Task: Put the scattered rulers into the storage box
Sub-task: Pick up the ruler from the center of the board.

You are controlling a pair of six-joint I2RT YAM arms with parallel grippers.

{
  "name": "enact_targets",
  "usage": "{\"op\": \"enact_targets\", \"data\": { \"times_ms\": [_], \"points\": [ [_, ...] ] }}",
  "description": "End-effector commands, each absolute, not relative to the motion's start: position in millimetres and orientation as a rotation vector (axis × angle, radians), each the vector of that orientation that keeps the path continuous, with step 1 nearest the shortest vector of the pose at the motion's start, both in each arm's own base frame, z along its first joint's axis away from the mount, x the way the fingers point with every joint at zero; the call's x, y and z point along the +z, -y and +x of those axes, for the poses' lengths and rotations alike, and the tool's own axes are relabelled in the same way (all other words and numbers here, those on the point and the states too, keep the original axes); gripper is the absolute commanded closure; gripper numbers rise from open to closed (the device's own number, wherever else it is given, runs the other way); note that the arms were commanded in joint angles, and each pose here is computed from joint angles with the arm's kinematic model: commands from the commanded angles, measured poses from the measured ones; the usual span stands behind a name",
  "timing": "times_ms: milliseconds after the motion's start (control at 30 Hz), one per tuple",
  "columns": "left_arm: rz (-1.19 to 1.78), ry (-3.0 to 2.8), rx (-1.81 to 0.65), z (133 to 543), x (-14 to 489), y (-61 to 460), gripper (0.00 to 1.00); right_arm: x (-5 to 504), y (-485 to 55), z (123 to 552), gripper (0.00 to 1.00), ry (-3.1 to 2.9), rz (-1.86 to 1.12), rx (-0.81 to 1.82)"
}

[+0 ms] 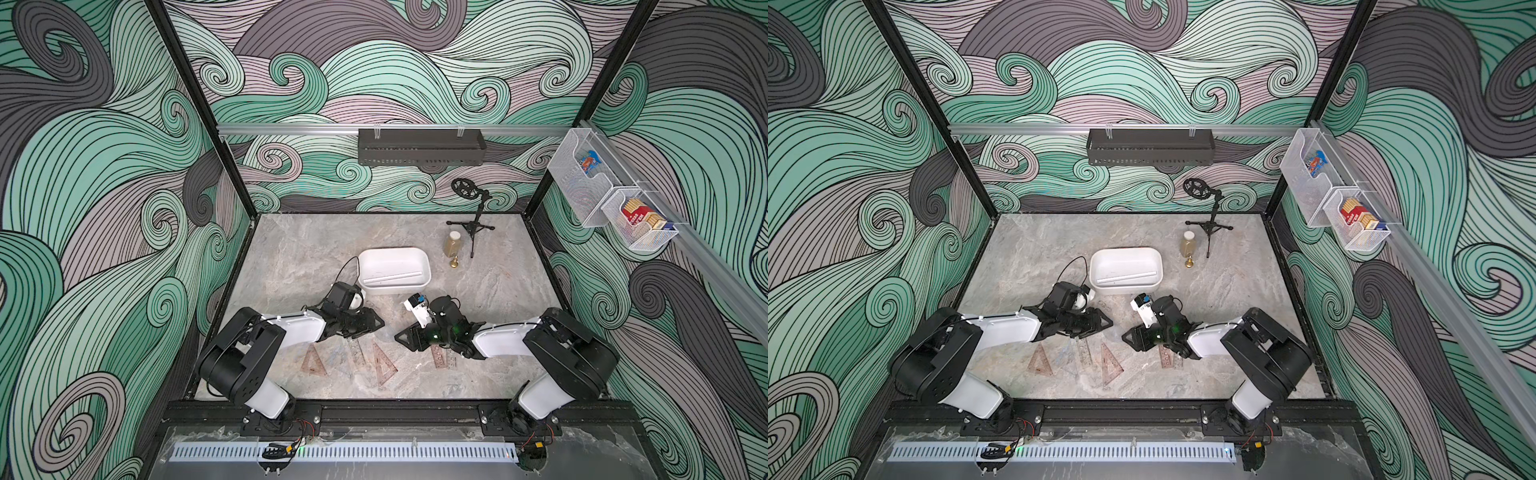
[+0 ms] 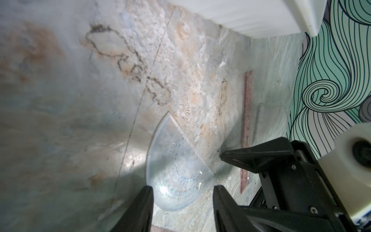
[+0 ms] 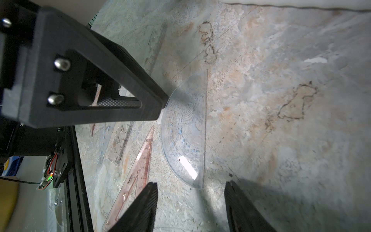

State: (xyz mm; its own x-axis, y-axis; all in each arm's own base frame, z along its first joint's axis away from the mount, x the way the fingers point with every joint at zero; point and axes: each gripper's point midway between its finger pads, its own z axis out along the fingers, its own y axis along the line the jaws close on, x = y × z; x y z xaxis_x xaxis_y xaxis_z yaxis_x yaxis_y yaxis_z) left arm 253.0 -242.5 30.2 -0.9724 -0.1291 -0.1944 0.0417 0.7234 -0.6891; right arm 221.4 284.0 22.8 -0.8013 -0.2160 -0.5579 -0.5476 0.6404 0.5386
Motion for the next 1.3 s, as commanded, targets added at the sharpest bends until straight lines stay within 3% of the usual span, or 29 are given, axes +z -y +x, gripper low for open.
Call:
{"op": "enact_targets", "data": {
  "times_ms": [0,367,567,667,1267],
  "points": [
    [-0.052,-2.715,-1.055,257,22,244,0.47,34,-284,225,0.42,-2.368,-0.578,1.036],
    [-0.025,-2.708,-1.155,260,28,261,0.48,35,-288,223,0.47,-2.359,-0.537,1.126],
    [-0.006,-2.681,-1.126,257,45,250,0.48,49,-294,234,0.72,-2.285,-0.549,1.123],
    [0.002,-2.668,-1.121,256,51,247,0.46,45,-301,242,0.79,-2.285,-0.566,1.123],
    [-0.003,-2.723,-1.087,246,31,238,0.46,17,-304,253,0.85,-2.346,-0.559,1.122]
  ]
}}
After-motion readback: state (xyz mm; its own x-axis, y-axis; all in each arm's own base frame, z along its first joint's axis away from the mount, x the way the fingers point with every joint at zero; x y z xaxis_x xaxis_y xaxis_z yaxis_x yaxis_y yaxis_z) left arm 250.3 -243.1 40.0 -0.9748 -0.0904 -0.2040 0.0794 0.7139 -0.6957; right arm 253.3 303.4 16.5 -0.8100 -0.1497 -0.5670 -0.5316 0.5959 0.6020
